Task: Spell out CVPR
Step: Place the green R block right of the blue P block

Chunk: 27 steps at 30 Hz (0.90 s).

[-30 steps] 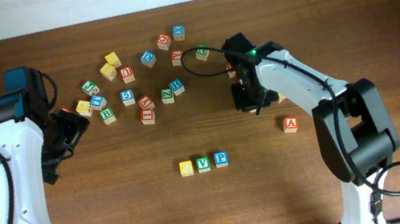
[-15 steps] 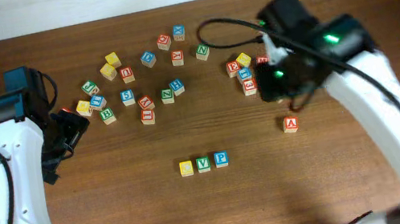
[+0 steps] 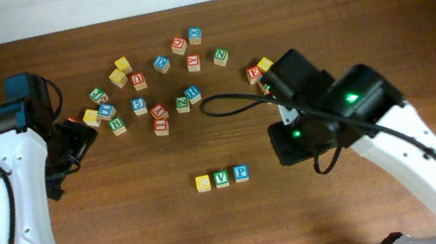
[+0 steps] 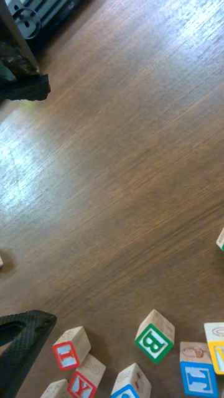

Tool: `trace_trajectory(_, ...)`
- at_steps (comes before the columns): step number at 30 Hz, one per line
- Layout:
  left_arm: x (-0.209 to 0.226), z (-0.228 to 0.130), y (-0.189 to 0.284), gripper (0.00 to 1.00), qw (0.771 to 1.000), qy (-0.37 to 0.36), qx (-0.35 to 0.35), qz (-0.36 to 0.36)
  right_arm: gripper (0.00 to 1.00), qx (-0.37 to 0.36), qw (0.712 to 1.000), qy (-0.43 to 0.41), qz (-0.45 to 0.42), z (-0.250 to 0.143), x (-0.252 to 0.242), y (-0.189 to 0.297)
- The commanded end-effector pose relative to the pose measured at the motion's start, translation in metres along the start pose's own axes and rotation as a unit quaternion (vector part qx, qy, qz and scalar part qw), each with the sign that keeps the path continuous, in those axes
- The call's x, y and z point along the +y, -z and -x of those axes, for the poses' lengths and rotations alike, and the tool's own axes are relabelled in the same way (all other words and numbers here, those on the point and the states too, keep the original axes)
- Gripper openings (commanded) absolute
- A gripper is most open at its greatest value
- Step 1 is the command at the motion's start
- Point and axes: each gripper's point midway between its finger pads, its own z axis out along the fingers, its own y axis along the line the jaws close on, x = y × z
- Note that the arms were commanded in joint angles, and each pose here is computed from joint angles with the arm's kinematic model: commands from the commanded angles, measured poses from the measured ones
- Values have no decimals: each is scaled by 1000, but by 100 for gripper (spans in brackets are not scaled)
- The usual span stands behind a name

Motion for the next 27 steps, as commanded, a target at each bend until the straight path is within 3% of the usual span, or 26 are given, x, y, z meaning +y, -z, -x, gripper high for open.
trace_trajectory(1, 2, 2, -1, 99, 1000, 8, -1, 3, 19, 22, 998, -53, -14, -10, -8, -47)
trace_trajectory(7, 2, 2, -1, 99, 1000, 8, -1, 3, 18, 23, 997, -79, -13, -24, -22, -146)
trace_trajectory(11, 2, 2, -1, 99, 1000, 8, -1, 3, 18, -8, 996, -87, 2, -13, -21, -174)
trace_trajectory(18, 2, 2, -1, 99, 1000, 8, 0, 3, 18, 11, 996, -89, -2, -12, -21, -206)
trace_trajectory(27, 2, 2, -1, 99, 1000, 8, -1, 3, 24, 10, 996, -88, 25, -8, -10, -208)
